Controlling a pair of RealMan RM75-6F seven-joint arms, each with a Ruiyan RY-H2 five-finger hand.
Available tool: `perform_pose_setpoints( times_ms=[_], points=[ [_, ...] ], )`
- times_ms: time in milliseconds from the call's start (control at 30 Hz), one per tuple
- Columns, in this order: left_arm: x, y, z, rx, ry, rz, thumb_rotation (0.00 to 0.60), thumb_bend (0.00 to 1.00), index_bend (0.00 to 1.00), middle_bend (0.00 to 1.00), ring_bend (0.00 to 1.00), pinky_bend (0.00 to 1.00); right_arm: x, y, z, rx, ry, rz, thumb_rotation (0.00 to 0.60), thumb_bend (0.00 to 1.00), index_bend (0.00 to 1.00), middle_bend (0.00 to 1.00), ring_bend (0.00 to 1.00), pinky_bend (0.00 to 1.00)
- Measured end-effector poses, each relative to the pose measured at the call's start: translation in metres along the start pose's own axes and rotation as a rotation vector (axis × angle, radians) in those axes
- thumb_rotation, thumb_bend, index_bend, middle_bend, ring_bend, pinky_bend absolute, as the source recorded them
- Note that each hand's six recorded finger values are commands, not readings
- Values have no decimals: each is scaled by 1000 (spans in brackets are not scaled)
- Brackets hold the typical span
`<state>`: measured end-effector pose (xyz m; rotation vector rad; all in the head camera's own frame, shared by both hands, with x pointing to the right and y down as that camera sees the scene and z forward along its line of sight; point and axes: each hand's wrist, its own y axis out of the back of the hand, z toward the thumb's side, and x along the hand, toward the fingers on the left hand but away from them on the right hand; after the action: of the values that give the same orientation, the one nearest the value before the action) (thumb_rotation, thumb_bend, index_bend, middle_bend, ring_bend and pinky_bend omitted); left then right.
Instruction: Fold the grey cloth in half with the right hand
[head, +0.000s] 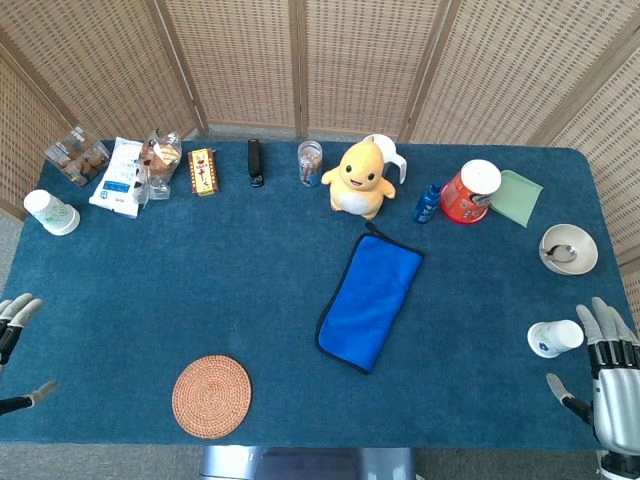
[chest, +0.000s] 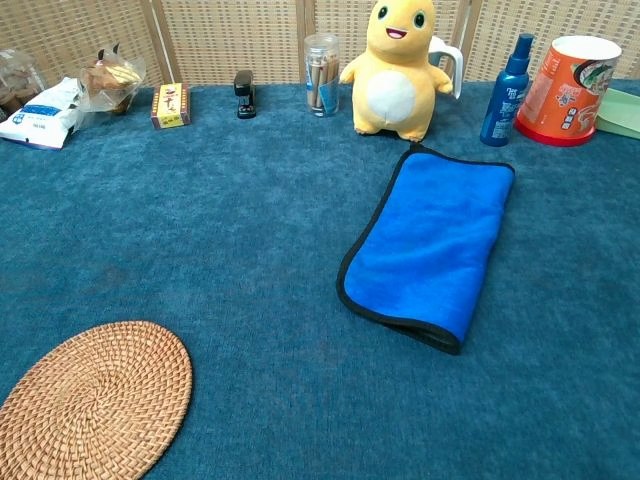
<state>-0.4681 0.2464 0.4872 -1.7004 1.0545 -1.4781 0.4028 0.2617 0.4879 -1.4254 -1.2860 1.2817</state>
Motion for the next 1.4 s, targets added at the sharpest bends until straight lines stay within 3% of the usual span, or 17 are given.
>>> perform_pose_setpoints(
  times_ms=[1400],
  points=[
    [0,-2,1,3,0,-9,600,122,0,0,0,0,0,3,-3,-10,-9,2,600,0,51,0,0,190]
  ],
)
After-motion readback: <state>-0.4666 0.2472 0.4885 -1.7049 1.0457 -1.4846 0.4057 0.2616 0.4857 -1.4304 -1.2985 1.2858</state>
